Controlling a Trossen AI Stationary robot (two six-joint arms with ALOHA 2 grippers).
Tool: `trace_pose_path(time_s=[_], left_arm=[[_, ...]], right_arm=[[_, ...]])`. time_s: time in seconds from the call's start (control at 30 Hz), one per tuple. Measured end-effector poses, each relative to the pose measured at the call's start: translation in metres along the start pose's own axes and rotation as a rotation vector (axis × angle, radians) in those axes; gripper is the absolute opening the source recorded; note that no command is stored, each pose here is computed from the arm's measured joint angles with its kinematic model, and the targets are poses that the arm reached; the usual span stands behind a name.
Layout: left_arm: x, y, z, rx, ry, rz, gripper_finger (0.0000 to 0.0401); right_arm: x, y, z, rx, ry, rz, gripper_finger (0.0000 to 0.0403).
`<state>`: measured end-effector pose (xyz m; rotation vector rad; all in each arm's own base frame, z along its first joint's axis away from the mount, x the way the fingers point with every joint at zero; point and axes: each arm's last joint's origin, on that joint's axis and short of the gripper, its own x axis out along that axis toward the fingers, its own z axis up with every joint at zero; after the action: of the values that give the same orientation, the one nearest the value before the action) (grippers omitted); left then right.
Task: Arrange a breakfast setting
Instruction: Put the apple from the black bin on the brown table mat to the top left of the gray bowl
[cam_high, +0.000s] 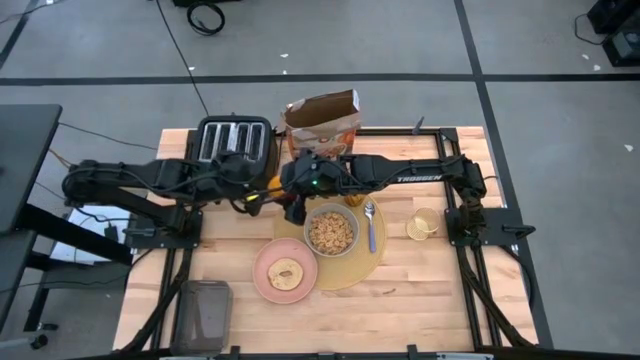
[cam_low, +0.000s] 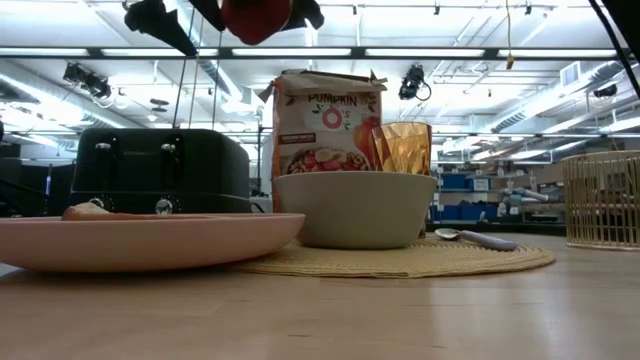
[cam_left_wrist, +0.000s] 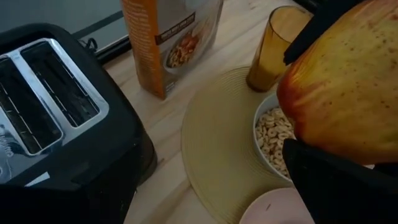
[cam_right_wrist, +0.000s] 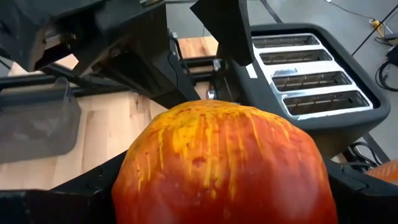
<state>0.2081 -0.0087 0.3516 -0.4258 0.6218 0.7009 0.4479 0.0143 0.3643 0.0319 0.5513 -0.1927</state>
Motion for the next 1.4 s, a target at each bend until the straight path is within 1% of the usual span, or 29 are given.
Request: trace_pose_path(time_s=[0.1, 0.2, 0.27, 0.37, 0.47, 0.63, 0.9, 0.97, 1.07, 1.23, 1.4], left_arm=[[0.004, -0.002, -0.001, 0.006, 0.016, 0.006, 0.0389], [-0.002, 0.003, -0.002, -0.032, 0.028, 0.004, 0.0390], [-0.012, 0.010, 0.000, -0.068, -0.006, -0.009, 0.0390], [-0.021, 0.014, 0.005, -0.121, -0.061, -0.043, 0.0390], [-0.020, 0.013, 0.006, -0.127, -0.076, -0.040, 0.0390], [-0.011, 0.004, 0.007, -0.126, -0.079, -0.043, 0.0390], [0.000, -0.004, 0.004, -0.100, -0.053, -0.016, 0.0389], [0.000, -0.004, 0.004, -0.098, -0.051, -0.016, 0.0389], [0.003, -0.006, 0.003, -0.096, -0.038, -0.026, 0.0390], [0.001, -0.005, 0.003, -0.092, -0.039, -0.029, 0.0390], [0.002, -0.006, 0.004, -0.096, -0.045, -0.030, 0.0390]], right_arm=[[0.000, 0.000, -0.003, -0.012, 0.031, 0.004, 0.0334], [-0.001, -0.001, -0.006, -0.022, 0.070, 0.001, 0.0334], [-0.001, -0.001, -0.010, -0.047, 0.112, 0.000, 0.0334], [-0.001, -0.001, -0.012, -0.076, 0.129, -0.005, 0.0334], [-0.001, -0.002, -0.011, -0.082, 0.113, -0.027, 0.0334], [0.000, -0.001, -0.006, -0.078, 0.065, -0.014, 0.0334], [0.000, -0.001, -0.007, -0.085, 0.067, -0.014, 0.0334], [0.000, -0.001, -0.006, -0.094, 0.065, -0.008, 0.0341], [-0.004, 0.000, 0.003, -0.084, -0.007, 0.005, 0.0349], [-0.005, 0.000, 0.003, -0.091, -0.011, 0.025, 0.0331], [-0.004, -0.001, 0.002, -0.092, 0.002, 0.025, 0.0331]])
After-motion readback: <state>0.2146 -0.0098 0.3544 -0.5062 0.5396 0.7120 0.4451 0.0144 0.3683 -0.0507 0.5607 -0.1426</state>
